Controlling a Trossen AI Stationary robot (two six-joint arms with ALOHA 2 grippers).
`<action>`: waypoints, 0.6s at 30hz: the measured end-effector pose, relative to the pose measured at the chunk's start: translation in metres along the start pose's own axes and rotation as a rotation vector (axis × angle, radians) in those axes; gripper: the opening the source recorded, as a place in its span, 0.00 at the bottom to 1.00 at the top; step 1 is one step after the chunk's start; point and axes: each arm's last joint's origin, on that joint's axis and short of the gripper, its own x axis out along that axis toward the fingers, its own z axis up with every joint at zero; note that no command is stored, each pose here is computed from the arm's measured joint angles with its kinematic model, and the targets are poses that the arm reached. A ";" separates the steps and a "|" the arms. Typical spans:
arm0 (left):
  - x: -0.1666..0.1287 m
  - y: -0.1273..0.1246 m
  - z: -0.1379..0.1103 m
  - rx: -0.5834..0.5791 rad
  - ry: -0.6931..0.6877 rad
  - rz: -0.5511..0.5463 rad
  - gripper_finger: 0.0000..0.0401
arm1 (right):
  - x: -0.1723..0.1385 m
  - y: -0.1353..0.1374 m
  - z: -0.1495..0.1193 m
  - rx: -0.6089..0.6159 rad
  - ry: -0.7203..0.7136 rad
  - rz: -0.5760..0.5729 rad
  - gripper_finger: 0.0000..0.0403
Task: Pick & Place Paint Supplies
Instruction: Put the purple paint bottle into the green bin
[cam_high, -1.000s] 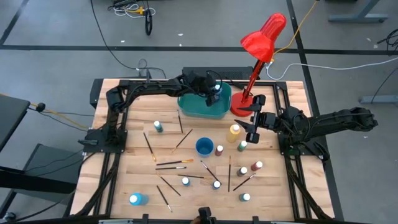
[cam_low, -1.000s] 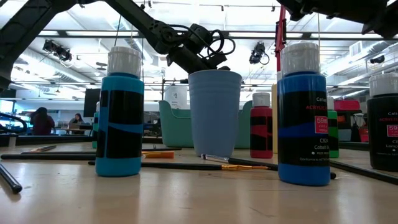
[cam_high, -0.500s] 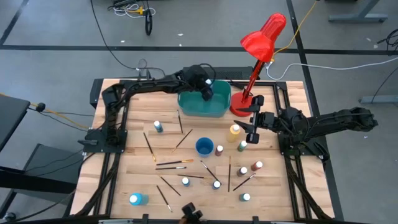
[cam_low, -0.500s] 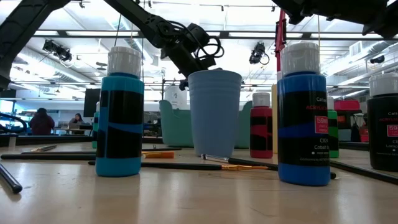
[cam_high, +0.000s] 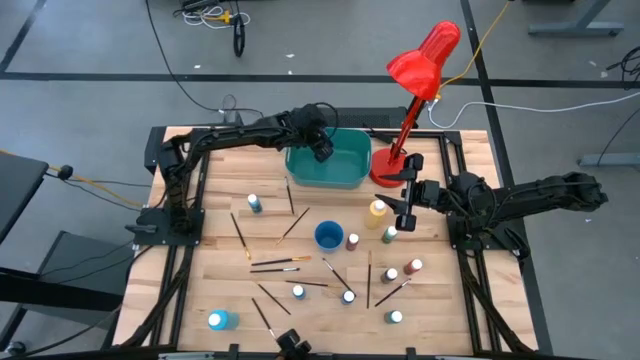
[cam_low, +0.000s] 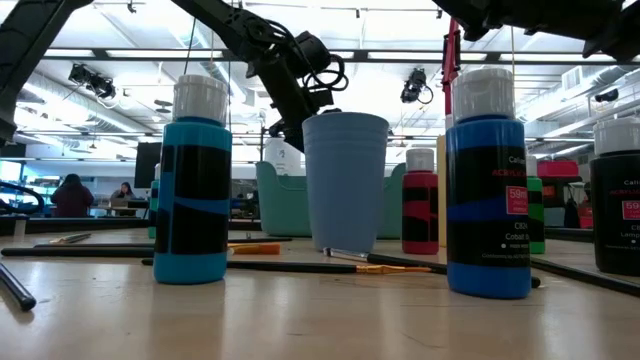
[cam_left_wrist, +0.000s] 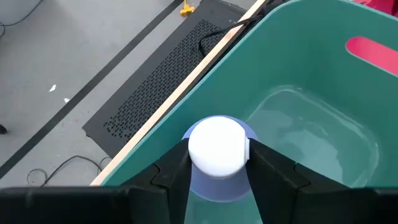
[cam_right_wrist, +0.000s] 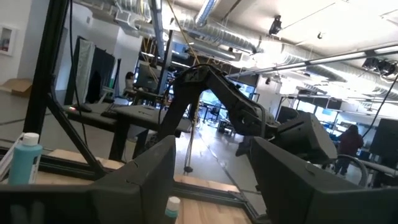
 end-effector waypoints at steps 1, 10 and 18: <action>0.000 0.000 0.000 0.008 -0.001 0.001 0.38 | 0.000 0.000 0.000 0.002 -0.001 0.000 0.53; 0.001 0.000 0.000 0.036 -0.005 0.022 0.42 | 0.000 0.000 0.000 0.010 0.000 0.000 0.53; -0.012 0.001 0.000 0.034 0.006 0.020 0.49 | 0.000 0.000 -0.001 0.009 0.012 0.002 0.53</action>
